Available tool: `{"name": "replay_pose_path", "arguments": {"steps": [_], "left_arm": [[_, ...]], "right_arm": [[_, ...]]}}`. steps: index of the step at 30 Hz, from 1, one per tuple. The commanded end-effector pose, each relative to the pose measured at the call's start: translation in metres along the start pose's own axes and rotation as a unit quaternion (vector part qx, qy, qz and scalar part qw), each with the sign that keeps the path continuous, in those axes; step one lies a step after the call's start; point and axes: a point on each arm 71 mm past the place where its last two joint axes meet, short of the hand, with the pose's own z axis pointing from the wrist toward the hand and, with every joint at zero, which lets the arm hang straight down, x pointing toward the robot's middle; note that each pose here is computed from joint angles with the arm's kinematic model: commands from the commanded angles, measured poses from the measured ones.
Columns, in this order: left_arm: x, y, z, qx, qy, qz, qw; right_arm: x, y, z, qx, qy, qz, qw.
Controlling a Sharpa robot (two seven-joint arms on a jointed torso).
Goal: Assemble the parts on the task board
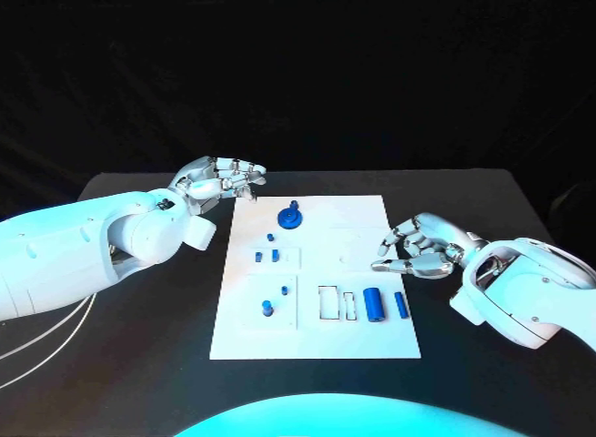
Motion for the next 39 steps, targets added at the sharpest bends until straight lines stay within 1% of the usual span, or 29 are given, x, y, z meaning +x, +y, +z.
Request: {"name": "replay_pose_path", "arguments": {"steps": [1,7,10,16,26,30,39], "left_arm": [[0.0026,-0.0005,-0.0001,0.005,0.007,-0.008,1.0],[0.0028,0.0006,-0.001,0.003,0.008,-0.008,1.0],[0.0022,0.0009,-0.0018,0.003,0.007,-0.008,1.0],[0.0013,0.0011,-0.0029,0.002,0.006,-0.008,1.0],[0.0005,0.0012,-0.0037,0.001,0.006,-0.008,1.0],[0.0003,0.0012,-0.0042,0.001,0.007,-0.009,1.0],[-0.0008,0.0011,-0.0054,0.0,0.007,-0.009,1.0]], "right_arm": [[0.011,-0.009,-0.01,0.05,0.033,-0.016,0.998],[0.023,-0.014,-0.018,0.075,0.029,-0.054,0.995],[0.028,-0.016,-0.019,0.087,0.034,-0.065,0.993],[0.037,-0.017,-0.02,0.099,0.046,-0.078,0.991],[0.052,-0.017,-0.012,0.106,0.061,-0.087,0.989],[0.057,-0.018,-0.007,0.112,0.072,-0.094,0.987],[0.068,-0.02,-0.002,0.123,0.096,-0.114,0.981]]}}
